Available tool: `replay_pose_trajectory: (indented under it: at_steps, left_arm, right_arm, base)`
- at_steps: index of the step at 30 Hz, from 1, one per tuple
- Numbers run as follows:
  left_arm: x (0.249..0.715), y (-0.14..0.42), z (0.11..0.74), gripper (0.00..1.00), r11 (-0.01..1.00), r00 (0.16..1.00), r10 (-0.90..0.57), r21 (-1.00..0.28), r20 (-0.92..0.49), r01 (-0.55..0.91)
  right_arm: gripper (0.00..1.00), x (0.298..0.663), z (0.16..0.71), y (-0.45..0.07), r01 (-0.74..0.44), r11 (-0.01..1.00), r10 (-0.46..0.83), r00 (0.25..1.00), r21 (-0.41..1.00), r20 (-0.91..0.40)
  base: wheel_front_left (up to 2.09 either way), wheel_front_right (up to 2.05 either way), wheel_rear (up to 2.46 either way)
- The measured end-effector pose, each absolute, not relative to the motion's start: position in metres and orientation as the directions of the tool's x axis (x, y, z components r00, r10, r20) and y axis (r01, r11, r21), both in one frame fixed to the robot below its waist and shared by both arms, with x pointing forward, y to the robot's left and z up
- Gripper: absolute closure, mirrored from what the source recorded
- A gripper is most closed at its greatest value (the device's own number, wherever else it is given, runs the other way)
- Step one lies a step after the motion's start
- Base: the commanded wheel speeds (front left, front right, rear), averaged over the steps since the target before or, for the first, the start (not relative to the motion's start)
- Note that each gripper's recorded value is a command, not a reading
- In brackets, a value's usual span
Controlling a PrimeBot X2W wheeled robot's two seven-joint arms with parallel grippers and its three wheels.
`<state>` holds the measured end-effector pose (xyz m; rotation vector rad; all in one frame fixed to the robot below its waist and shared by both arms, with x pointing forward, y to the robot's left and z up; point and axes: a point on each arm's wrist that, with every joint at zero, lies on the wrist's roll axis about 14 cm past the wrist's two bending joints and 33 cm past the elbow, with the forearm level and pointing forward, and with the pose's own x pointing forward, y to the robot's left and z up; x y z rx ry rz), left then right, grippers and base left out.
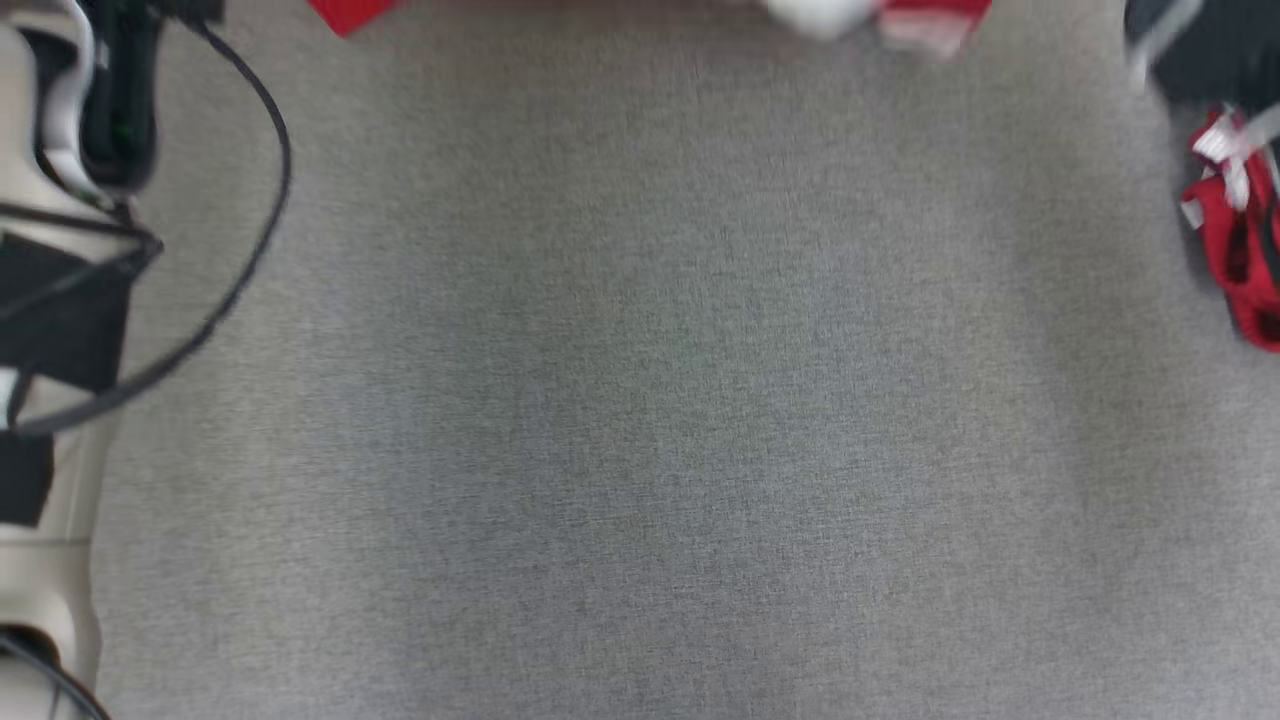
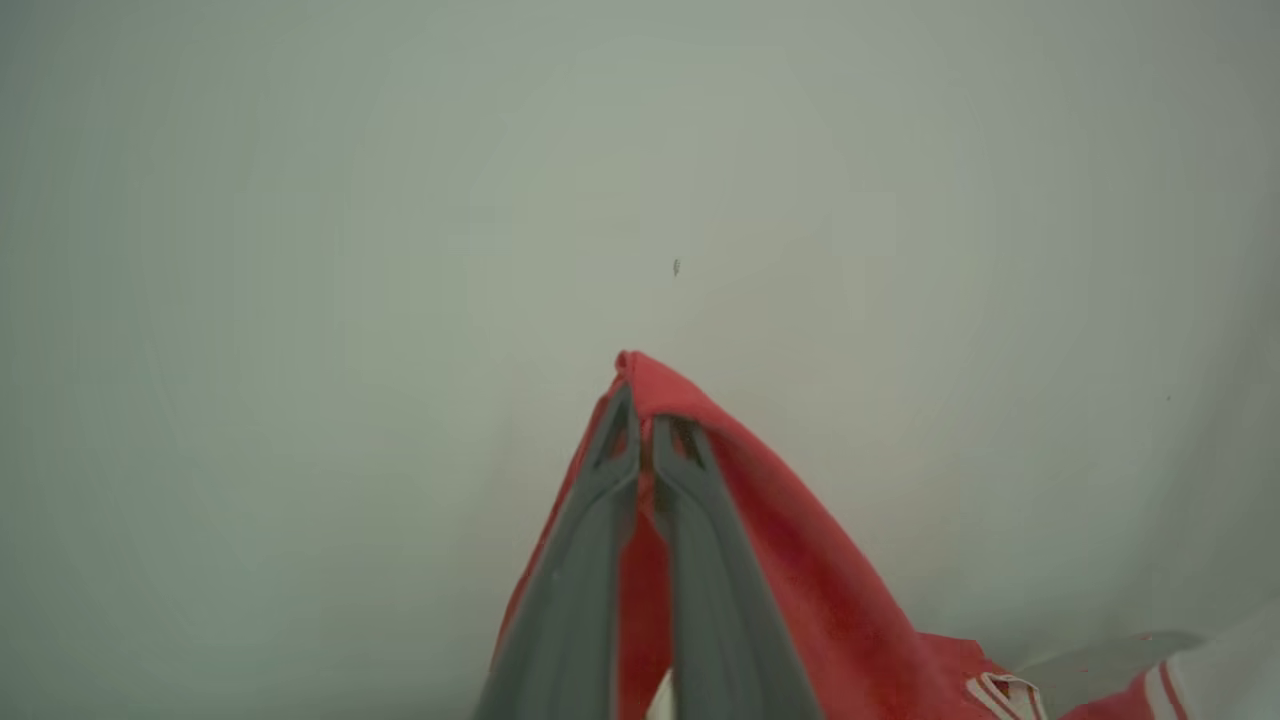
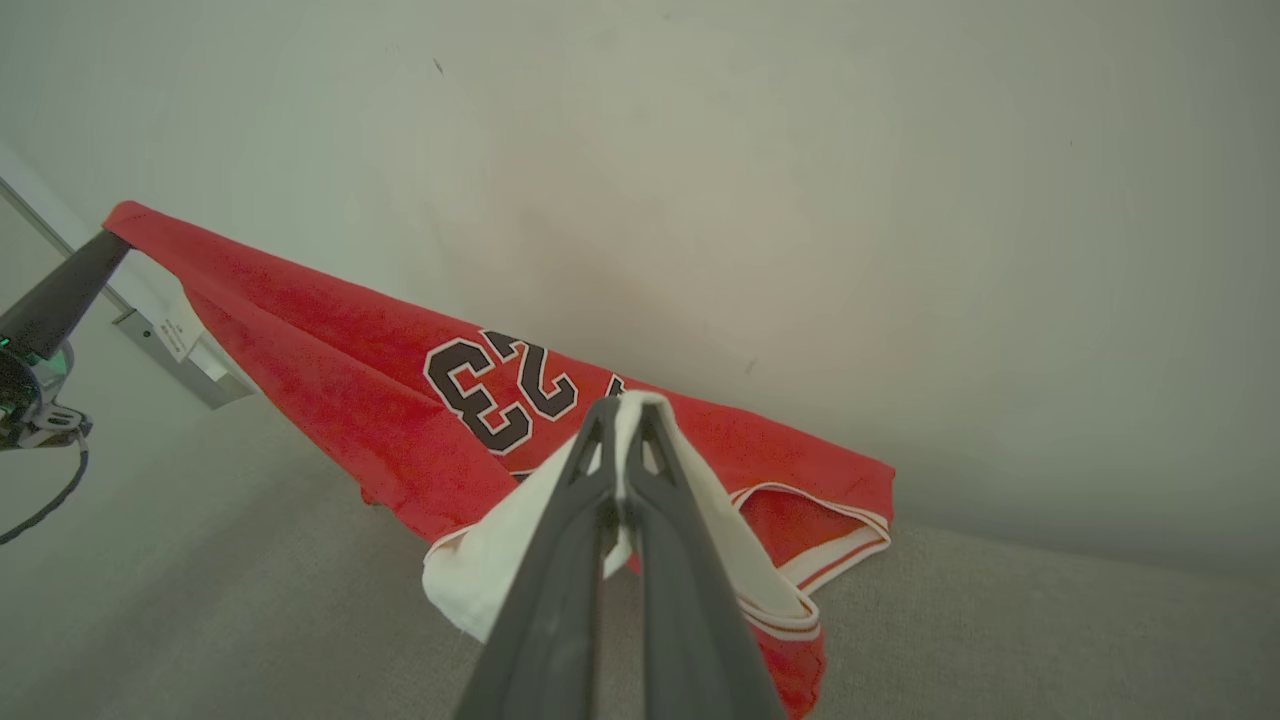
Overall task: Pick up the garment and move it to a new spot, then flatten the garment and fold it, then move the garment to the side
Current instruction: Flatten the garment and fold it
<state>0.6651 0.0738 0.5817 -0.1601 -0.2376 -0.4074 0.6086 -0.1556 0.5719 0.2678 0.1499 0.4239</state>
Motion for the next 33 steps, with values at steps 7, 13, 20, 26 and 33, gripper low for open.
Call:
replay_pose_trajectory:
  at_steps: [7,13,20,26,33]
  left_arm:
    - [0.617,0.077,0.552,1.0,0.884,0.908,-0.405,-0.211,0.104,0.418]
    - [0.547,0.097,0.512,1.0,0.898,0.938,-0.335,-0.331,-0.088,0.29]
    - [0.466,0.14,0.506,1.0,0.93,0.962,-0.188,-0.35,-0.198,0.109]
    - [0.418,0.153,0.498,1.0,0.921,0.959,-0.123,-0.388,-0.256,0.015]
    - [0.387,0.153,0.483,1.0,0.899,0.948,-0.09,-0.434,-0.305,-0.055]
  right_arm:
    - [1.0,0.529,0.539,-0.166,-0.402,0.865,0.494,0.787,0.301,-0.369]
    - [1.0,0.467,0.52,-0.176,-0.354,0.875,0.48,0.712,0.329,-0.512]
    - [1.0,0.401,0.518,-0.171,-0.337,0.864,0.503,0.617,0.374,-0.606]
    - [1.0,0.363,0.518,-0.165,-0.334,0.861,0.509,0.543,0.385,-0.668]
    - [1.0,0.326,0.506,-0.167,-0.305,0.879,0.472,0.444,0.366,-0.762]
  base:
    - [0.0,0.0,0.0]
    - [0.0,0.0,0.0]
    - [0.0,0.0,0.0]
    - [0.0,0.0,0.0]
    - [0.0,0.0,0.0]
